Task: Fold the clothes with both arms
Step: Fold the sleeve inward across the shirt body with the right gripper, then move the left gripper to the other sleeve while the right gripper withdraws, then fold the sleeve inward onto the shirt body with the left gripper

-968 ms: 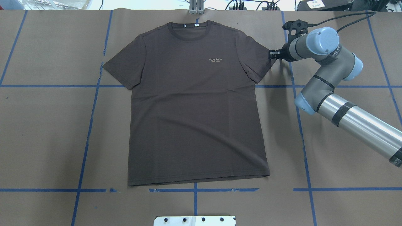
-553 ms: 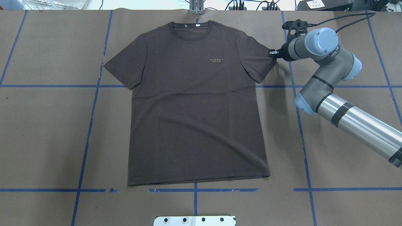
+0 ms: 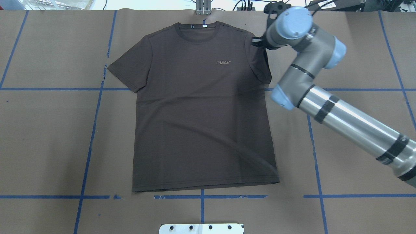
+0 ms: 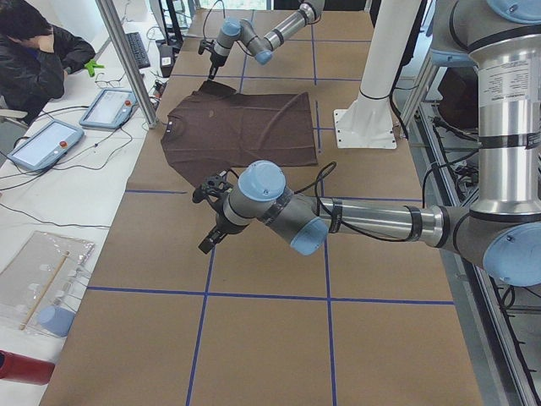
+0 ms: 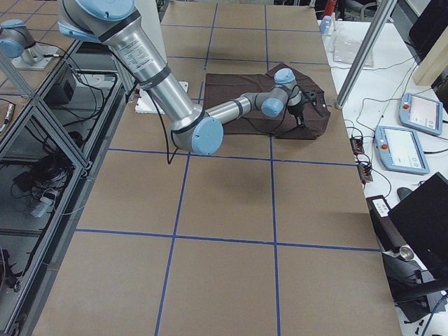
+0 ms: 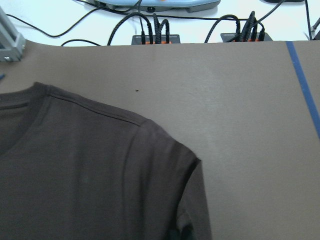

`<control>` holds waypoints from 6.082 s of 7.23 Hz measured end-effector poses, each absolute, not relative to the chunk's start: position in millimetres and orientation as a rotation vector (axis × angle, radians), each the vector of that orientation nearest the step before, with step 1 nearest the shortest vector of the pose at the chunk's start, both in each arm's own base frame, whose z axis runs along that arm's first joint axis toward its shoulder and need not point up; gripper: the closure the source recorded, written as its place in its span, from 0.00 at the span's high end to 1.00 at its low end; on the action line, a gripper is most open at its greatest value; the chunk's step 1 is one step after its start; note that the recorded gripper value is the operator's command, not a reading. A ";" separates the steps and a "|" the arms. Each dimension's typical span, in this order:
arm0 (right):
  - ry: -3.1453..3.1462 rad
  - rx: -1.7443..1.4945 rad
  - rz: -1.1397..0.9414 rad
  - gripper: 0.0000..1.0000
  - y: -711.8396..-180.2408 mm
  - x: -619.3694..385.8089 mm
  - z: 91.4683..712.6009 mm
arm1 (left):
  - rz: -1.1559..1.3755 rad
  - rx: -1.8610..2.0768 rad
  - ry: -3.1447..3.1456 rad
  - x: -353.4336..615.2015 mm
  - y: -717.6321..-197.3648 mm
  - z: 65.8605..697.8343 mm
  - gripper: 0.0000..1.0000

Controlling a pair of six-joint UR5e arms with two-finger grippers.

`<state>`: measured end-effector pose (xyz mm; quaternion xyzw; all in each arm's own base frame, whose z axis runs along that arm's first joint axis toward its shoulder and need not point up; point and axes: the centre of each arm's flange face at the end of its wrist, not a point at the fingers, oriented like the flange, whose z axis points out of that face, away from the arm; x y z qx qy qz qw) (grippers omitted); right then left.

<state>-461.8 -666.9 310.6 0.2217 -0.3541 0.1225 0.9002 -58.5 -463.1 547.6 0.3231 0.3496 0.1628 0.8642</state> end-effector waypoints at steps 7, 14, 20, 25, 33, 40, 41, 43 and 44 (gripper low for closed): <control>-0.730 0.550 0.277 1.00 -620.9 -555.9 234.5 | 0.325 0.691 0.740 -58.4 -465.3 543.1 1.00; -0.864 0.400 -0.101 1.00 -646.8 -210.9 328.8 | 0.004 0.626 0.959 125.1 -570.6 456.2 0.67; -0.858 0.388 -0.165 1.00 -635.8 -150.8 377.8 | -0.299 0.516 0.960 338.9 -636.9 461.8 0.49; -0.855 0.384 -0.162 1.00 -636.4 -150.6 380.4 | -0.315 0.497 0.944 385.3 -633.5 472.1 0.48; -0.852 0.372 -0.157 1.00 -632.4 -149.2 389.2 | -0.287 0.479 0.936 401.6 -620.6 481.1 0.43; -0.852 0.371 -0.154 1.00 -632.0 -149.0 389.5 | -0.298 0.489 0.970 410.5 -628.6 437.5 0.00; -0.853 0.370 -0.151 1.00 -631.8 -149.0 389.5 | -0.331 0.465 0.974 420.2 -636.4 412.0 0.00; -0.854 0.368 -0.147 1.00 -631.6 -148.9 389.6 | -0.399 0.389 0.977 456.4 -645.3 344.1 0.00; -0.854 0.368 -0.147 1.00 -631.6 -148.9 389.7 | -0.424 0.352 0.973 477.8 -644.1 311.1 0.00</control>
